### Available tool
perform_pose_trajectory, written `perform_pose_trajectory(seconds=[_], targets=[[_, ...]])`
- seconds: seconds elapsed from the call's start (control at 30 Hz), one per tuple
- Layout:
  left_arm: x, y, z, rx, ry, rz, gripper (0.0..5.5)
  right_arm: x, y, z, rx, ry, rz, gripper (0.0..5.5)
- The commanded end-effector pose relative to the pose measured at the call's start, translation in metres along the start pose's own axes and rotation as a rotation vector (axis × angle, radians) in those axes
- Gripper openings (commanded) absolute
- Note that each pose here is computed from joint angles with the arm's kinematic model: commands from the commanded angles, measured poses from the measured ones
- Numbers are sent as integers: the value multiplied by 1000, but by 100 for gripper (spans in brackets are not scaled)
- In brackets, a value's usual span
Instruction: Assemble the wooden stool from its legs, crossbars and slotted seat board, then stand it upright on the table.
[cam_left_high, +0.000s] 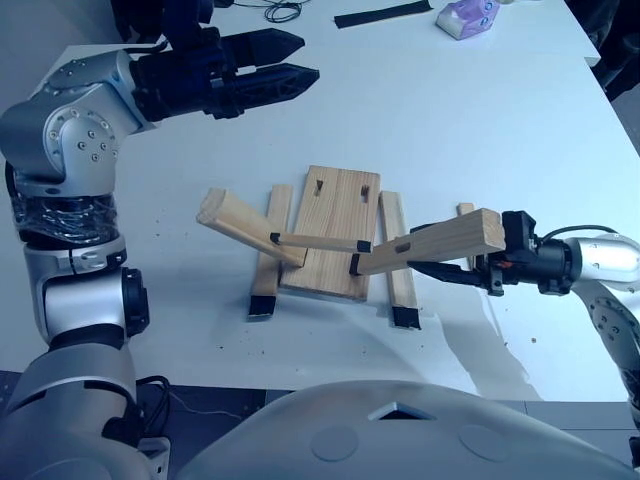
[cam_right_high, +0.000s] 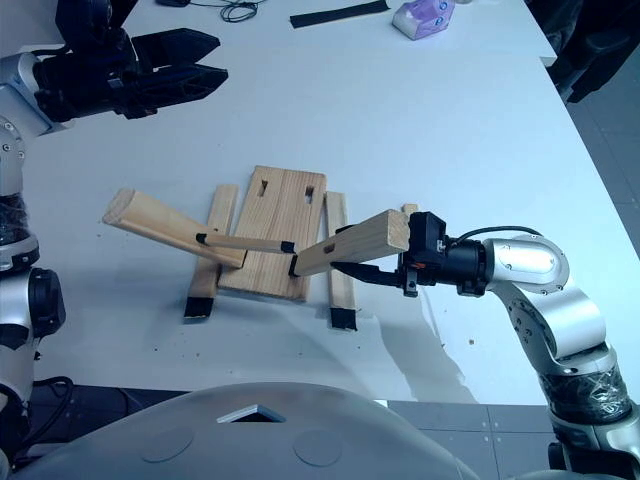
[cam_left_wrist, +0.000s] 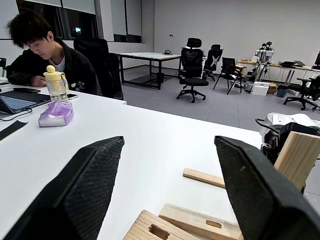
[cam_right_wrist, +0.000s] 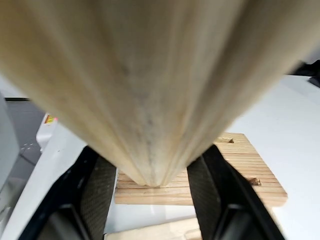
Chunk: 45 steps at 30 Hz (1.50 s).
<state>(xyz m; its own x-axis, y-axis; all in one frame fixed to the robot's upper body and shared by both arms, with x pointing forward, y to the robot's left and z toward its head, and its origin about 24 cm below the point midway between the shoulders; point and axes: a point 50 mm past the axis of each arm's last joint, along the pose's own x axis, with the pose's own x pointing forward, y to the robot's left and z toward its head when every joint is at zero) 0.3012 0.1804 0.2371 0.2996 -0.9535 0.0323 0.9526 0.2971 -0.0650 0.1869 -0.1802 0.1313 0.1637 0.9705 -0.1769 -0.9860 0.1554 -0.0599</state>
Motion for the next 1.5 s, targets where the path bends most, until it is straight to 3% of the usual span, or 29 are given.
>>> perform_pose_trajectory(seconds=[0.03,0.3,0.67,0.8,0.97,1.07,1.17,1.5], targets=[[-2,-5,-3,-6,-19,28,336,-2,-4,1,67,63,43,203],[3,-17,-10,-17,-52,66,336,2,-4,3,52,180,144,203],[-5,-33,-31,-34,11,122,336,3,3,13,-4,189,190,203],[-23,-21,-39,21,107,202,336,3,3,13,-7,183,175,203],[-66,5,-53,217,338,299,336,1,3,14,-12,180,149,203],[-96,5,-72,320,536,232,336,1,3,14,-14,177,142,203],[-115,-7,-80,300,632,89,336,1,5,14,-13,176,133,203],[-126,-44,-82,140,690,-227,336,0,6,12,-17,178,113,203]])
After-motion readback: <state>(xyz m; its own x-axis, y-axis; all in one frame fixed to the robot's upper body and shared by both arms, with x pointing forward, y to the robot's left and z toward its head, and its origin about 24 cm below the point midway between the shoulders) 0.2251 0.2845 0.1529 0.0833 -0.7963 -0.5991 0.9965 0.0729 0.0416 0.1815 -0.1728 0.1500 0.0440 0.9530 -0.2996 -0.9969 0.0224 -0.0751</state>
